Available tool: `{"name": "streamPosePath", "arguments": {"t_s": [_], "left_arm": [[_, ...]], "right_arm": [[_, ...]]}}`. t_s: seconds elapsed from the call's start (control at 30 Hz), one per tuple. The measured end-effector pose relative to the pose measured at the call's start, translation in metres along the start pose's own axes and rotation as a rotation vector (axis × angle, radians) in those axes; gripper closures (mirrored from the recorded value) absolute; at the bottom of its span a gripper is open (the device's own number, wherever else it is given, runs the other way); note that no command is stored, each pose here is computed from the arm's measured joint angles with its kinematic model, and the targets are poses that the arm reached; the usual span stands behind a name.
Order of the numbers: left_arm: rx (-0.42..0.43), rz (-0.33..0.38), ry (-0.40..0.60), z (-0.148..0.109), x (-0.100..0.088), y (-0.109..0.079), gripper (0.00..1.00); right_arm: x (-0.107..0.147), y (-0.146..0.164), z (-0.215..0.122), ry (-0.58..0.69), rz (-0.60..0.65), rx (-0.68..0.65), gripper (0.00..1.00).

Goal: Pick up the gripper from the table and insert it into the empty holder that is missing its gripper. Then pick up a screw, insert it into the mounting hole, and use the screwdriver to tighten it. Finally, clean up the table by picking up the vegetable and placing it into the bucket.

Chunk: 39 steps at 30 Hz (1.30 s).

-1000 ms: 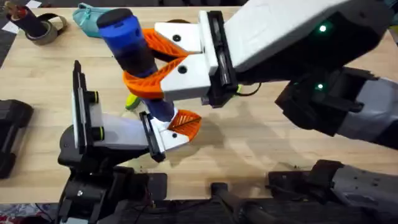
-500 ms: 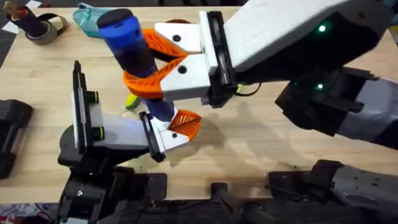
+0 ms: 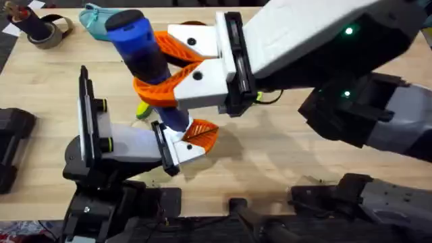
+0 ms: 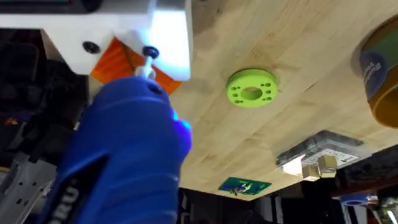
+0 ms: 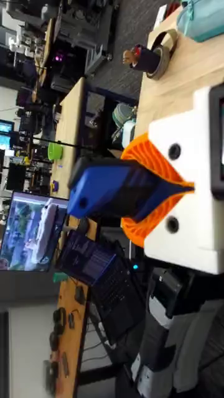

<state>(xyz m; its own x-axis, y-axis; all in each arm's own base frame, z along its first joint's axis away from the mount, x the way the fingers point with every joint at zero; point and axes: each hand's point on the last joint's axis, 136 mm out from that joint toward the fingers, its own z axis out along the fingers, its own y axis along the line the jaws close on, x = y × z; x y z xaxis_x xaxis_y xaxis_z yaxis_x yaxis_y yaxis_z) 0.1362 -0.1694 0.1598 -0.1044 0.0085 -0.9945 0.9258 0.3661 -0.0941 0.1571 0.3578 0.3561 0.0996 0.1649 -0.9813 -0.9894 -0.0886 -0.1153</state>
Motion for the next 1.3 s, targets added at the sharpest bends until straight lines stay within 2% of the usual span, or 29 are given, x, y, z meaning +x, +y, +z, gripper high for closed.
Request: {"name": "streamPosePath", "arguments": {"t_s": [0.2, 0.8, 0.9, 1.07, 1.17, 1.3], "left_arm": [[0.0, 0.0, 0.0, 0.0, 0.0, 0.0, 0.994], [0.0, 0.001, 0.0, 0.0, 0.0, 0.0, 0.994], [0.0, 0.001, 0.0, 0.0, 0.0, 0.0, 0.994], [0.0, 0.001, 0.0, 0.0, 0.0, 0.0, 0.994], [0.0, 0.001, 0.0, 0.0, 0.0, 0.0, 0.994], [0.0, 0.001, 0.0, 0.0, 0.0, 0.0, 0.994]], "right_arm": [[0.006, -0.002, 0.001, 0.01, 0.011, 0.001, 0.976], [0.004, -0.002, 0.001, 0.001, 0.001, 0.0, 0.976], [-0.002, -0.001, 0.001, -0.022, -0.025, -0.002, 0.976], [-0.027, 0.002, -0.001, -0.109, -0.083, -0.008, 0.976], [-0.023, -0.002, -0.002, -0.084, -0.028, -0.002, 0.976], [-0.012, -0.021, -0.002, 0.032, 0.102, 0.04, 0.976]]}}
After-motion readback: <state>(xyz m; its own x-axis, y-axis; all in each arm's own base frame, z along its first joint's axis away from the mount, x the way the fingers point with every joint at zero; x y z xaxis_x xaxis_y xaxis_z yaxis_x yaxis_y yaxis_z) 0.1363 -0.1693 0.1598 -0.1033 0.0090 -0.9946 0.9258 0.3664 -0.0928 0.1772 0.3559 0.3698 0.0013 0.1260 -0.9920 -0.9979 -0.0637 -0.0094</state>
